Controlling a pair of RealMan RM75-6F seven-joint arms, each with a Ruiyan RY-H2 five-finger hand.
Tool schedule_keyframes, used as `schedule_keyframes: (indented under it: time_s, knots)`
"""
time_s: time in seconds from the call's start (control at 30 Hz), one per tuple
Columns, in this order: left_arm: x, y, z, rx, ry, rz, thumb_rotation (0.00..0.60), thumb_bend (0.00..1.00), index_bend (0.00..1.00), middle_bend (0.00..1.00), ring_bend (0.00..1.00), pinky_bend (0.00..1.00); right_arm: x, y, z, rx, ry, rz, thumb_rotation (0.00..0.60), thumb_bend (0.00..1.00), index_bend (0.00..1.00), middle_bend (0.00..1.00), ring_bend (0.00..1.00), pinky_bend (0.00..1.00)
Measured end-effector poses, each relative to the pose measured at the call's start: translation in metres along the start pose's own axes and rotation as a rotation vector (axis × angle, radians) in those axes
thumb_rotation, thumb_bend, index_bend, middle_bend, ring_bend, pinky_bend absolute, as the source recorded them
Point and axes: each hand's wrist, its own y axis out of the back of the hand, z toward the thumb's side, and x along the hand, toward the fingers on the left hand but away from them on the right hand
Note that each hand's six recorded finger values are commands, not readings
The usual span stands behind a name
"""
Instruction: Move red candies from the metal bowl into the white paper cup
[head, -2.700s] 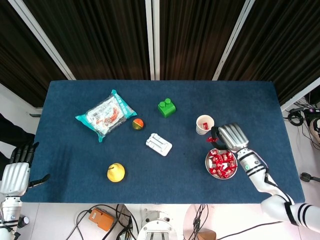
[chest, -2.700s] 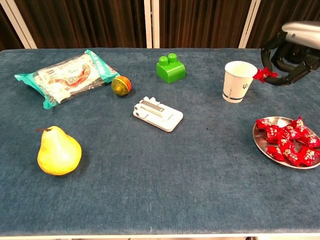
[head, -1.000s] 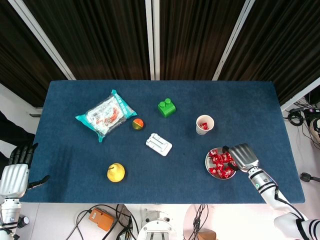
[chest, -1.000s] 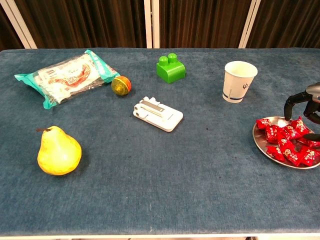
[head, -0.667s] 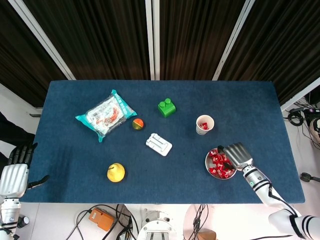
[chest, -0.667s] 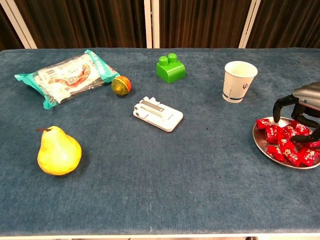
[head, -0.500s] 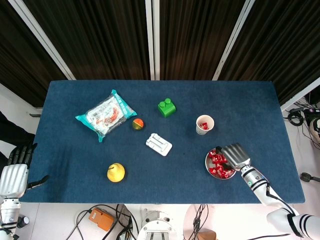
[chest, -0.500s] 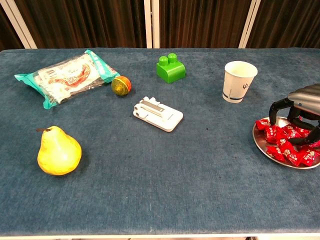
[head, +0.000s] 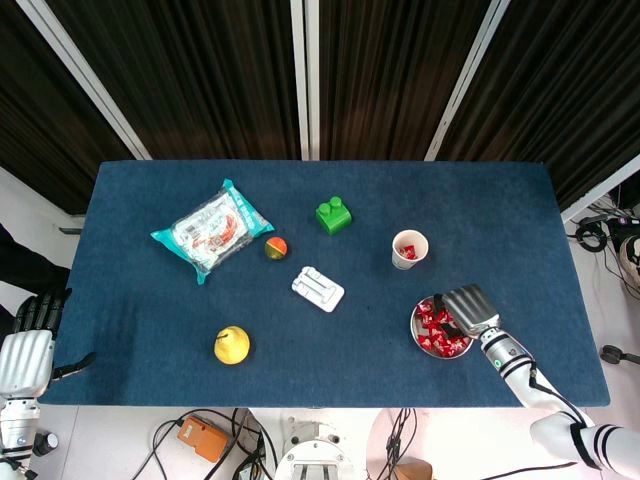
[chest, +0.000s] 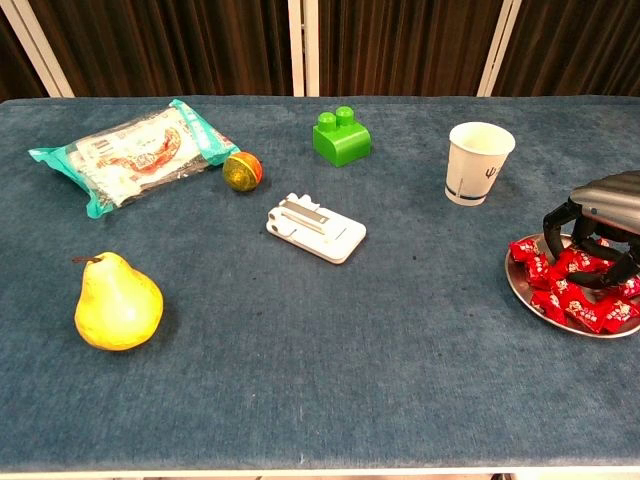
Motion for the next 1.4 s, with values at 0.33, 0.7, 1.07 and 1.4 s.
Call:
schedule_keyframes:
  time_s: [0.33,0.7,1.07,1.4]
  knots:
    - [0.002,0.002,0.002,0.002,-0.009,0.005,0.600,0.00,0.00,0.00,0.00,0.00,0.005,0.047,-0.007,-0.084,-0.011,-0.154,0.600,0.56,0.67,0.90,1.00,1.00]
    - [0.007,0.003,0.008,0.006,-0.022,0.005,0.600,0.00,0.00,0.00,0.00,0.00,-0.052,0.108,-0.006,-0.190,-0.041,-0.228,0.600,0.56,0.62,0.90,1.00,1.00]
    - [0.007,0.001,0.004,0.009,-0.008,-0.006,0.600,0.00,0.00,0.00,0.00,0.00,-0.089,0.109,0.012,-0.166,-0.040,-0.183,0.600,0.56,0.40,0.90,1.00,1.00]
    - [0.008,0.000,0.006,0.002,-0.019,0.000,0.600,0.00,0.00,0.00,0.00,0.00,-0.062,0.116,0.005,-0.151,-0.039,-0.229,0.600,0.55,0.35,0.90,1.00,1.00]
